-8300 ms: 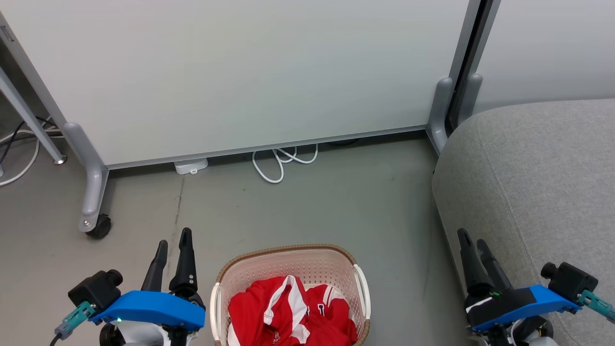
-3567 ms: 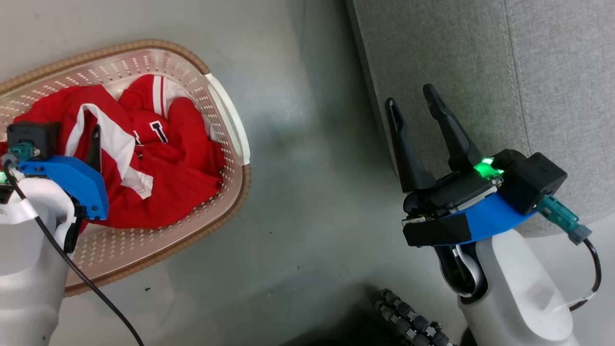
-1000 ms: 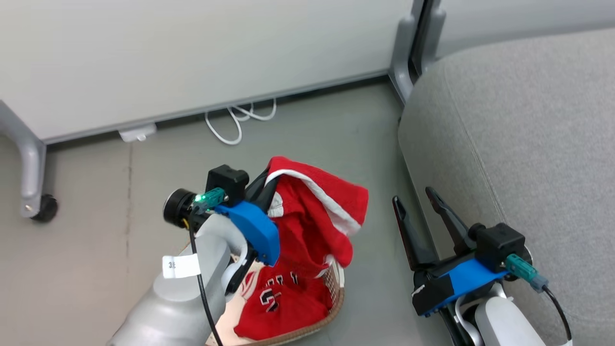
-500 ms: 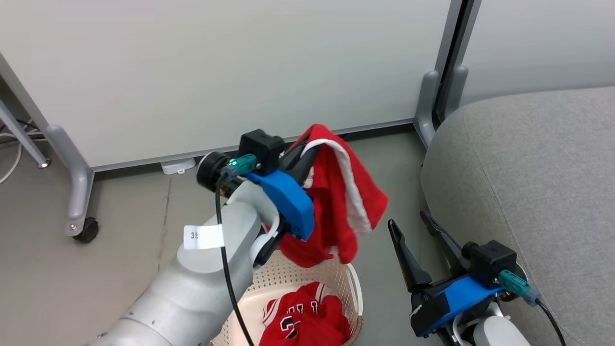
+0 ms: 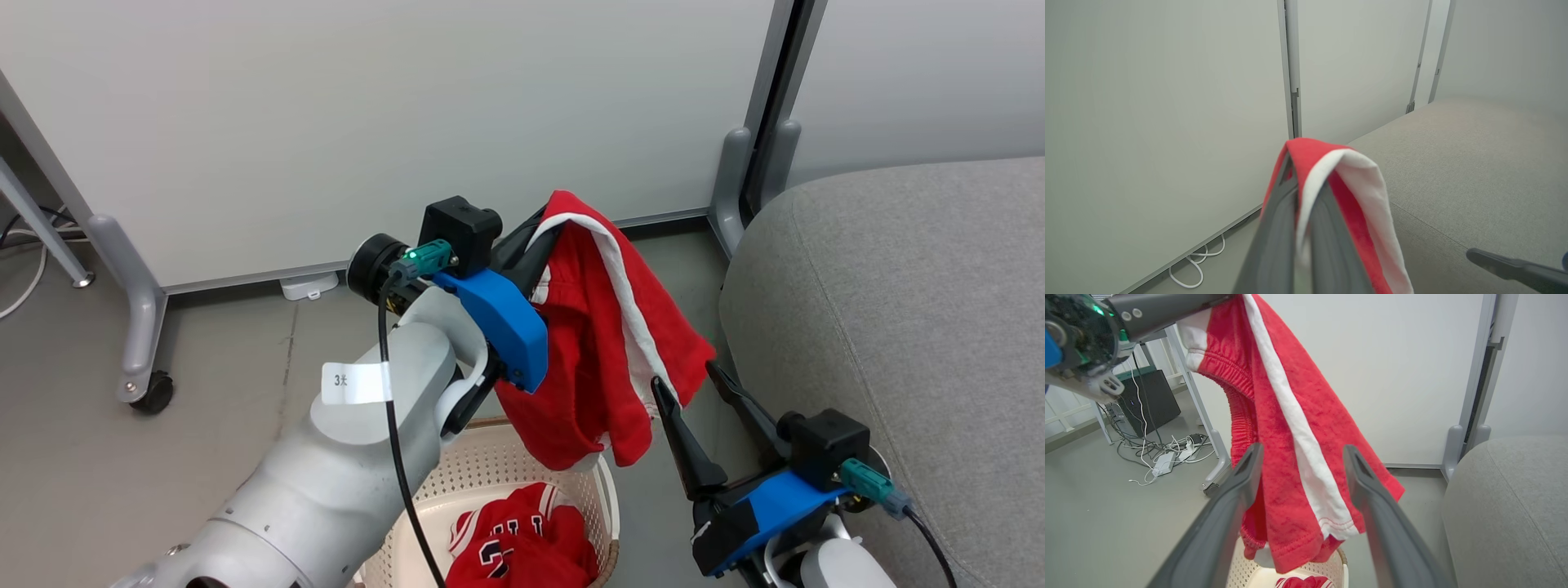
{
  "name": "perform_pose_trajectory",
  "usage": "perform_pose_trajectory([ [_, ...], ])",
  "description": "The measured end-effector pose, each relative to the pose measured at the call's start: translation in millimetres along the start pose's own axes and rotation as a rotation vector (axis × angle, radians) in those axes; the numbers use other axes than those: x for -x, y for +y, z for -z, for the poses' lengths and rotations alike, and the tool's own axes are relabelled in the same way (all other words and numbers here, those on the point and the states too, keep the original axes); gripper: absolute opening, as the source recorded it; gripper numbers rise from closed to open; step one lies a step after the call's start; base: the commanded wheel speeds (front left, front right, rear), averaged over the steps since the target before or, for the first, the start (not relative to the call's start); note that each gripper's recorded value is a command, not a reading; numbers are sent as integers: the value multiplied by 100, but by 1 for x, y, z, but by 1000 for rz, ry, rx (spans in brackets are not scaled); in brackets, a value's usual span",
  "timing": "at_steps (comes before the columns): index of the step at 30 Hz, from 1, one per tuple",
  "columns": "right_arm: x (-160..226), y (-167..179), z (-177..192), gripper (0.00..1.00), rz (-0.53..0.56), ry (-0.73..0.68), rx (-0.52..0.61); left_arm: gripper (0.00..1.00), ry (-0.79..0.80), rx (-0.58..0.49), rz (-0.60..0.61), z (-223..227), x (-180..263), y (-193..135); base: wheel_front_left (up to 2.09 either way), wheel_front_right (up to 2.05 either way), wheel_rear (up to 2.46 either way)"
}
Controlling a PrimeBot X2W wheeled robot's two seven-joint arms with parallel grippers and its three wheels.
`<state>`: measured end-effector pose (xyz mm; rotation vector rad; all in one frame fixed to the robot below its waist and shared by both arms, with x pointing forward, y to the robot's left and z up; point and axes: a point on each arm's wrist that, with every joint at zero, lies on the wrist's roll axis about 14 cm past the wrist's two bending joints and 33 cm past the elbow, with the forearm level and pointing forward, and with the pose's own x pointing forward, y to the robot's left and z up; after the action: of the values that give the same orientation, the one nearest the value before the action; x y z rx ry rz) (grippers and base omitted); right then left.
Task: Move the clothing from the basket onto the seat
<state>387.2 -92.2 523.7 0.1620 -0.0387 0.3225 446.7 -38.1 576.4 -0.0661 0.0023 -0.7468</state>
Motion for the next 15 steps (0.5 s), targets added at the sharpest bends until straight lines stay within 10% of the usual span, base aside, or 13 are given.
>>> perform_pose_trajectory([
  [15, -33, 15, 9, 100, -83, 65, 68, 0, 39, 11, 25, 15, -7, -1, 0, 0, 0],
])
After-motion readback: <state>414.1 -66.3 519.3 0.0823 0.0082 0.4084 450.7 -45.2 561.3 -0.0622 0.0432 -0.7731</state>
